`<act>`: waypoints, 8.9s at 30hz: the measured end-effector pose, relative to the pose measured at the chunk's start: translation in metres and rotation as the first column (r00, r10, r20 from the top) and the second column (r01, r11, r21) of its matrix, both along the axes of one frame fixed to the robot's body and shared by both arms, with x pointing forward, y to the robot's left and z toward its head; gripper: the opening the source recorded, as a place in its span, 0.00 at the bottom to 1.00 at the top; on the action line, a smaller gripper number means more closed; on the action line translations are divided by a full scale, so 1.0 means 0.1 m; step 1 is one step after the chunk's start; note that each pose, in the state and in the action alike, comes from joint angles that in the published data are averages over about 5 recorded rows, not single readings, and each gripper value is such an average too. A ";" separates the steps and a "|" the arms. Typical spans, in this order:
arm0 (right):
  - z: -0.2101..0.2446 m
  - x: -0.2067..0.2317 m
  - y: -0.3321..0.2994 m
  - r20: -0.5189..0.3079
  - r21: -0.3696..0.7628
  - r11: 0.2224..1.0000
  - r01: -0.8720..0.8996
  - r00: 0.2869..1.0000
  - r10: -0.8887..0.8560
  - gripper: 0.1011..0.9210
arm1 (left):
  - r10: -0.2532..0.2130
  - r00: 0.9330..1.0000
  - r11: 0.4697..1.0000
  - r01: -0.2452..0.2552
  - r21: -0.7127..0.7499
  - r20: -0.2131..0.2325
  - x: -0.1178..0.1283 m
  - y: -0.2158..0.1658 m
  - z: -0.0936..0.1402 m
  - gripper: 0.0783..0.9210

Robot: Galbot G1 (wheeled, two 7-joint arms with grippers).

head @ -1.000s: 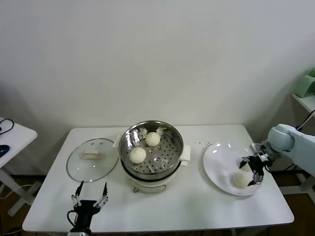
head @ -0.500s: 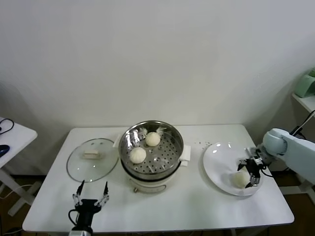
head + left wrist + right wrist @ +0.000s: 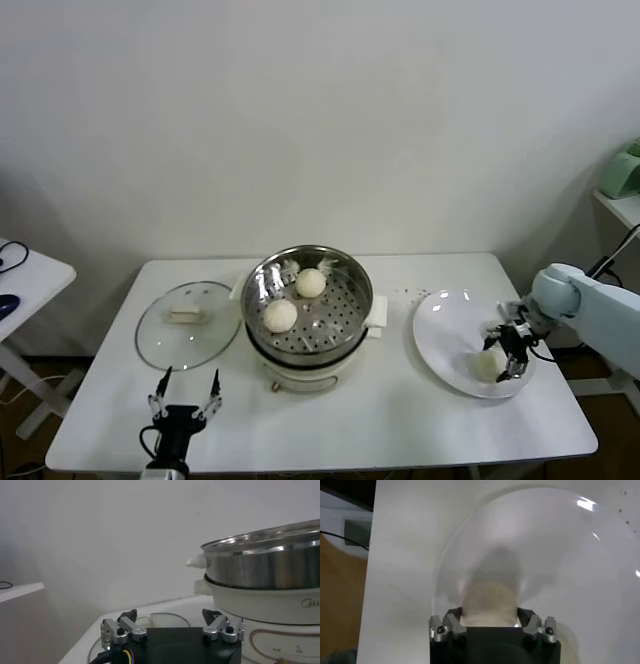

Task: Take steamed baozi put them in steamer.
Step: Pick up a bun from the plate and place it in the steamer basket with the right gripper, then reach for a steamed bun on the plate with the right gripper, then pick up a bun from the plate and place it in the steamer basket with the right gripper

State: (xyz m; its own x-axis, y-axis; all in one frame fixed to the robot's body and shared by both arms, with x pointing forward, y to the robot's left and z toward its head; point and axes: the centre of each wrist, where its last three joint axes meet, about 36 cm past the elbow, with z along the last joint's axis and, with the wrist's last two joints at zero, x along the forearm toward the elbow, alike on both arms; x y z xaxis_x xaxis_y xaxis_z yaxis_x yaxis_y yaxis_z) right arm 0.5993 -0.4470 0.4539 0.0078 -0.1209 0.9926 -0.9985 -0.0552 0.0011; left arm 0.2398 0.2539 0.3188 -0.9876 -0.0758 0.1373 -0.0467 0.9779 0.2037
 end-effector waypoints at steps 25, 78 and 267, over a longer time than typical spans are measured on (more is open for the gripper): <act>0.96 0.40 0.48 0.121 0.044 0.984 -0.175 0.978 0.168 0.69 | -0.014 1.000 1.000 0.014 0.007 -0.001 0.00 -0.02 0.06 0.88; 1.59 -0.49 4.49 0.042 -0.348 -0.207 -0.914 -0.236 0.971 0.67 | -0.076 0.996 0.995 0.078 0.057 -0.036 -0.13 -0.03 0.10 0.88; 1.47 1.15 0.63 0.221 0.118 0.992 0.051 0.972 -0.076 0.72 | -0.136 0.991 0.991 0.136 0.011 0.016 0.07 -0.08 0.15 0.88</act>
